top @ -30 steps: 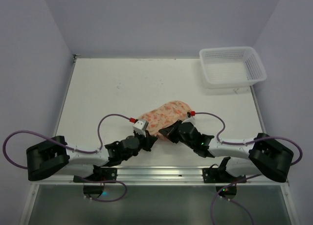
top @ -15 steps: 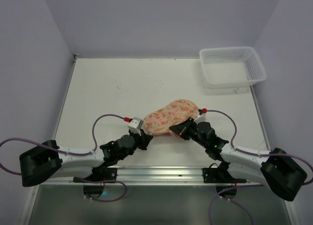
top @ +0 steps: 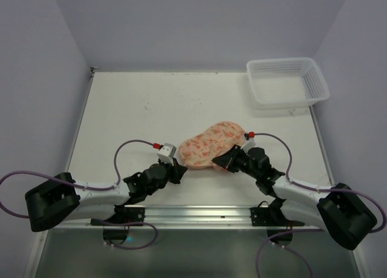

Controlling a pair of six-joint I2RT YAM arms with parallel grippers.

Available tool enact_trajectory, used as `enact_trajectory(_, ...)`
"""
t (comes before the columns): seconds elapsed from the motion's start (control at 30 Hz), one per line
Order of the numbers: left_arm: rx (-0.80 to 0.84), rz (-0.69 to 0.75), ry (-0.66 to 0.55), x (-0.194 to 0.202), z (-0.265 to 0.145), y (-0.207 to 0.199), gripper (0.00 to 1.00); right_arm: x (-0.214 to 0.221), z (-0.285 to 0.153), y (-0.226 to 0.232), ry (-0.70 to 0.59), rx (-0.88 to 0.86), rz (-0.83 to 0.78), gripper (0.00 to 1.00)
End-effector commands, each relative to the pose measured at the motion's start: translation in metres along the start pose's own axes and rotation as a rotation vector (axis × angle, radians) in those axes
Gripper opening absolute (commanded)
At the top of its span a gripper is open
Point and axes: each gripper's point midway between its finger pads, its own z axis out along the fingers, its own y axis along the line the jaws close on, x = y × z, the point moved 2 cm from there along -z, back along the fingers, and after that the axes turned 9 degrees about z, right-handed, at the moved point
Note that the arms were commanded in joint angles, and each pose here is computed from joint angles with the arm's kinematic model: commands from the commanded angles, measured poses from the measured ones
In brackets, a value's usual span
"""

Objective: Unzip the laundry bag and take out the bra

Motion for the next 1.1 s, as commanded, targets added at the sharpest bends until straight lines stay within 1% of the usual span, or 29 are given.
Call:
enact_trajectory(0.0, 0.005, 0.009, 0.012, 0.000, 0.003, 0.000, 0.00, -0.008, 0.006, 0.004, -0.004, 0.021, -0.025, 0.18)
enact_trajectory(0.1, 0.027, 0.010, 0.032, 0.006, 0.007, -0.005, 0.00, -0.010, 0.003, 0.001, -0.025, 0.061, 0.024, 0.43)
enact_trajectory(0.2, 0.043, 0.004, 0.026, 0.008, 0.007, -0.007, 0.00, -0.013, -0.006, 0.000, -0.066, 0.089, 0.075, 0.57)
enact_trajectory(0.23, 0.049, 0.002, 0.021, 0.007, 0.007, -0.008, 0.00, -0.011, -0.010, -0.006, -0.071, 0.123, 0.110, 0.57)
enact_trajectory(0.27, 0.055, -0.002, 0.016, 0.006, 0.007, -0.009, 0.00, -0.017, -0.015, 0.001, -0.116, 0.101, 0.119, 0.58)
enact_trajectory(0.3, 0.061, -0.005, 0.016, 0.006, 0.007, -0.011, 0.00, -0.012, -0.019, -0.005, -0.108, 0.118, 0.133, 0.59)
enact_trajectory(0.37, 0.072, -0.005, 0.015, 0.005, 0.009, -0.015, 0.00, -0.019, -0.026, 0.000, -0.164, 0.103, 0.174, 0.59)
enact_trajectory(0.47, 0.085, -0.006, 0.015, 0.003, 0.012, -0.022, 0.00, -0.016, -0.033, -0.002, -0.185, 0.125, 0.208, 0.62)
enact_trajectory(0.57, 0.100, -0.009, 0.012, 0.002, 0.014, -0.029, 0.00, -0.006, -0.034, 0.006, -0.167, 0.116, 0.252, 0.64)
enact_trajectory(0.6, 0.100, -0.009, 0.013, 0.002, 0.016, -0.030, 0.00, 0.005, -0.033, 0.007, -0.146, 0.125, 0.252, 0.66)
enact_trajectory(0.67, 0.107, -0.009, 0.013, 0.000, 0.019, -0.035, 0.00, 0.018, -0.029, 0.009, -0.117, 0.138, 0.302, 0.68)
enact_trajectory(0.73, 0.114, -0.011, 0.009, -0.003, 0.022, -0.040, 0.00, 0.037, -0.023, 0.003, -0.069, 0.184, 0.349, 0.72)
enact_trajectory(0.8, 0.126, -0.011, 0.005, -0.005, 0.024, -0.045, 0.00, 0.046, -0.018, 0.002, -0.052, 0.167, 0.375, 0.75)
enact_trajectory(0.87, 0.141, -0.008, 0.008, -0.006, 0.026, -0.052, 0.00, 0.051, -0.016, -0.012, -0.066, 0.185, 0.400, 0.77)
enact_trajectory(0.9, 0.144, -0.007, 0.007, -0.006, 0.026, -0.055, 0.00, 0.051, -0.014, -0.007, -0.071, 0.158, 0.413, 0.78)
enact_trajectory(0.97, 0.154, 0.000, 0.015, -0.004, 0.028, -0.061, 0.00, 0.051, -0.012, -0.011, -0.083, 0.172, 0.413, 0.78)
enact_trajectory(1.07, 0.149, 0.006, 0.024, 0.000, 0.029, -0.062, 0.00, 0.048, -0.011, -0.005, -0.108, 0.149, 0.422, 0.78)
